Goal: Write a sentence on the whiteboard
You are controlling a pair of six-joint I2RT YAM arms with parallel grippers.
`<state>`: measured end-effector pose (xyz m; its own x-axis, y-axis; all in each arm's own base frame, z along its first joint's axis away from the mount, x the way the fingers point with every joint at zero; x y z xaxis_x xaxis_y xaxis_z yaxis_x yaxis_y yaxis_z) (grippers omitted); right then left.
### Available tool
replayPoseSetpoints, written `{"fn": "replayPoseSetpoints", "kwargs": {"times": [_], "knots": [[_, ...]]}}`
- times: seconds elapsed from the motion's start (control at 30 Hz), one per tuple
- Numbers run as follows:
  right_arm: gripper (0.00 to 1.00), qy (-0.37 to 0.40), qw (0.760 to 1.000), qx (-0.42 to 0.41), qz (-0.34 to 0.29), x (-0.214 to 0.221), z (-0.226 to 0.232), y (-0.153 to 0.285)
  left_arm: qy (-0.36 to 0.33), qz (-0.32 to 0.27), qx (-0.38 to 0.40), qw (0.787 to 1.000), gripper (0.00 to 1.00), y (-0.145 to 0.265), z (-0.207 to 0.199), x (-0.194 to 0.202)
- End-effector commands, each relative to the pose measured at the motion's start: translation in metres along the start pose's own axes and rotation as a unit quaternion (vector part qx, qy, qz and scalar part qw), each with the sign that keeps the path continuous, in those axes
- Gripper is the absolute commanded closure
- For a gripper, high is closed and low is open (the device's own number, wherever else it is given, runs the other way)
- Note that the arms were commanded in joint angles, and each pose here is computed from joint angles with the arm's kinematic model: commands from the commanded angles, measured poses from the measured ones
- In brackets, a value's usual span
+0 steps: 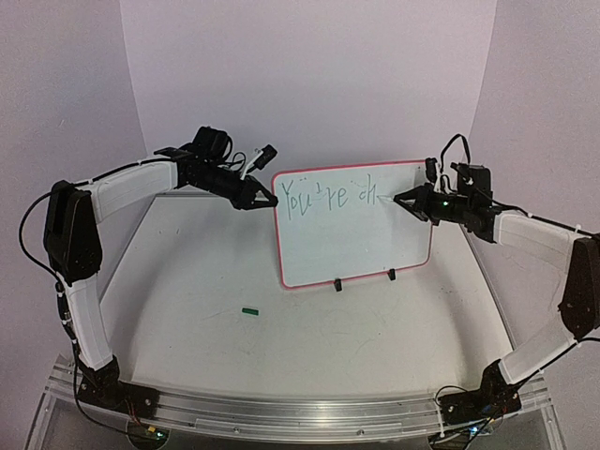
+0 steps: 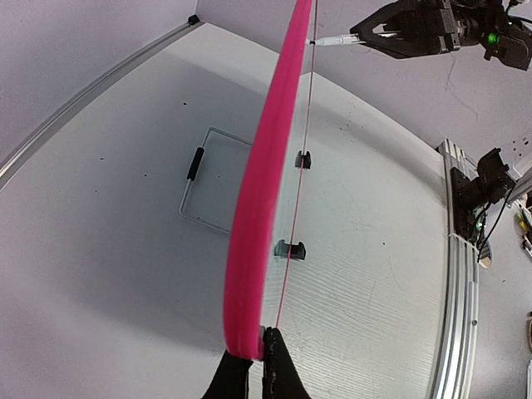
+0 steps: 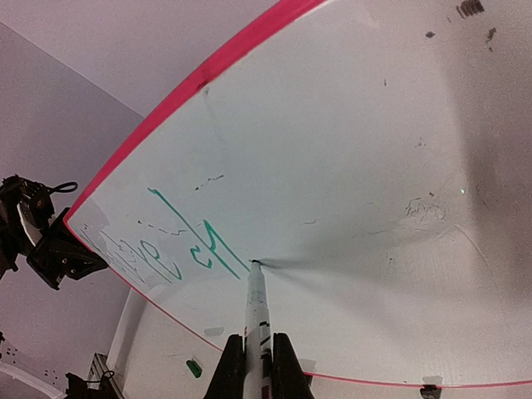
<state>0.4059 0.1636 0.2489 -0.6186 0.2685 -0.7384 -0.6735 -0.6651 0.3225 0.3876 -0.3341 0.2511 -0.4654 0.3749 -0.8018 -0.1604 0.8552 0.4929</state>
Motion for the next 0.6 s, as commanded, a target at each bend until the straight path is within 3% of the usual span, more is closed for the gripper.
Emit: {"fn": "replayPoseSetpoints", "kwargs": {"times": [0.0,0.33,0.57], "knots": [[1.0,0.012,0.998,0.024,-0.057,-0.027,0.001,0.009,-0.002,0.032,-0.018,0.999,1.0,-0.009,0.006,0.015],[1.0,0.019,0.997,0.0,-0.069,-0.038,0.015,0.013,-0.004,0.033,-0.017,0.999,1.0,-0.008,0.005,0.015],[1.0,0.016,0.999,-0.029,-0.04,-0.031,0.016,0.0,-0.003,0.032,-0.016,0.999,1.0,-0.008,0.005,0.014]]}}
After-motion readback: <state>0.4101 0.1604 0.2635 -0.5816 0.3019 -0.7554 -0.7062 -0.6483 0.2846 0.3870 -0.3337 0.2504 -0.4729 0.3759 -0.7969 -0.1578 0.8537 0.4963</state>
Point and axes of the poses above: each gripper's point midway between its finger pads, its own y axis back along the fingers, its own z axis along the line the jaws close on, x = y × z, the point moved 2 cm from there along y, back along the fingers, and after that the axes turned 5 degrees about y, right-handed, at the moved point
